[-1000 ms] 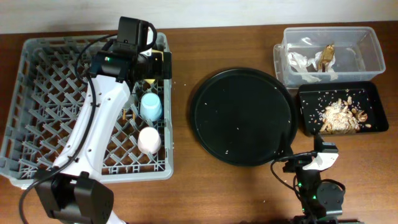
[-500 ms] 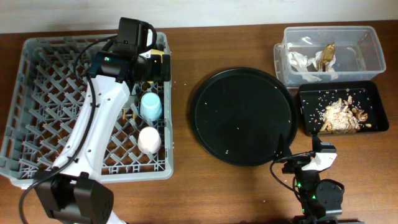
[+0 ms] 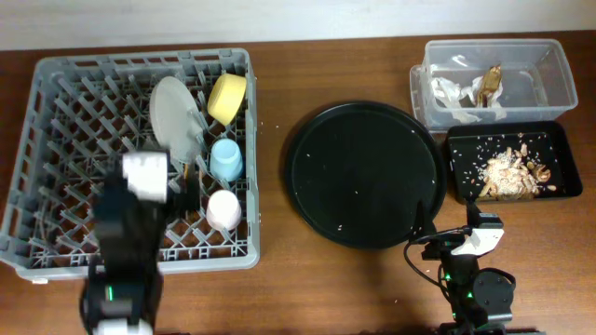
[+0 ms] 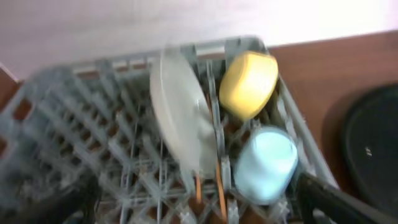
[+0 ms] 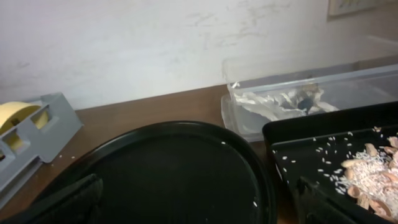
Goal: Sort waste into correct bins and load items into the dishwasher rack
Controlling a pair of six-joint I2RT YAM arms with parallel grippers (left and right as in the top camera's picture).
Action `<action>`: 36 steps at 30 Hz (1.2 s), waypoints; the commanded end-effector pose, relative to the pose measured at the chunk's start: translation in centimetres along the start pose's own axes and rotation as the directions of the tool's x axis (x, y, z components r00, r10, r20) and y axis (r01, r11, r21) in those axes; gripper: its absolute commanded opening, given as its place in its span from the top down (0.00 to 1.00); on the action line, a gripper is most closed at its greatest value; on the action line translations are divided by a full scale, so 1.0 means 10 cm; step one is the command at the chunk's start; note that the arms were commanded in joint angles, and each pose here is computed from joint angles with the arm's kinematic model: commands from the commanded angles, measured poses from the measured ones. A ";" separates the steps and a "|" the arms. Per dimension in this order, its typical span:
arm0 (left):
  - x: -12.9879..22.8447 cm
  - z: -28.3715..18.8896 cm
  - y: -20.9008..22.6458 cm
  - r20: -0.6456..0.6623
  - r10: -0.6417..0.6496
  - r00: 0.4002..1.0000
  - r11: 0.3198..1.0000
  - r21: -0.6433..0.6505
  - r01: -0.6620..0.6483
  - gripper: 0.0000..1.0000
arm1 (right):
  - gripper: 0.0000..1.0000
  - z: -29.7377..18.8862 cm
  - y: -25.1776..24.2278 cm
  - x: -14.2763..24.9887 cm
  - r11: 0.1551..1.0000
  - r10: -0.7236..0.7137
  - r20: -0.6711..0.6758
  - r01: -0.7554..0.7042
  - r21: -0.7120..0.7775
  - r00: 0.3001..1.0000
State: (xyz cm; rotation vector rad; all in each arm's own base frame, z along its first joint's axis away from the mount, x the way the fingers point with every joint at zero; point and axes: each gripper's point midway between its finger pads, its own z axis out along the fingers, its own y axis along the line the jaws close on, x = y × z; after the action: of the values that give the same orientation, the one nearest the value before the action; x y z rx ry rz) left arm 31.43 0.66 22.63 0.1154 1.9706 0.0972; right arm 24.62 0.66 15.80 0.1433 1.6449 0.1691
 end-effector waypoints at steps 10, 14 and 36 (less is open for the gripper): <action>0.88 -0.37 -0.04 0.323 0.025 0.946 0.996 -0.091 0.005 0.01 | 0.01 0.00 0.01 0.04 1.000 -0.008 -0.006 0.008 -0.004 1.000; 0.92 -0.35 -0.05 0.305 0.023 0.952 0.996 -0.087 0.004 0.01 | 0.02 0.00 0.01 0.04 1.000 -0.008 -0.006 0.008 -0.004 1.000; 0.93 -0.35 -0.06 0.302 0.023 0.953 0.997 -0.080 0.001 0.01 | 0.02 0.00 0.01 0.04 1.000 -0.008 -0.006 0.008 -0.004 1.000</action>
State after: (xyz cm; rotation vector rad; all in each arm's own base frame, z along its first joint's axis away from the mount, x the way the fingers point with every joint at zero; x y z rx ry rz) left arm 24.59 1.09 15.70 0.0756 1.6540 0.1439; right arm 24.61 0.67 15.77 0.1421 1.6454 0.1685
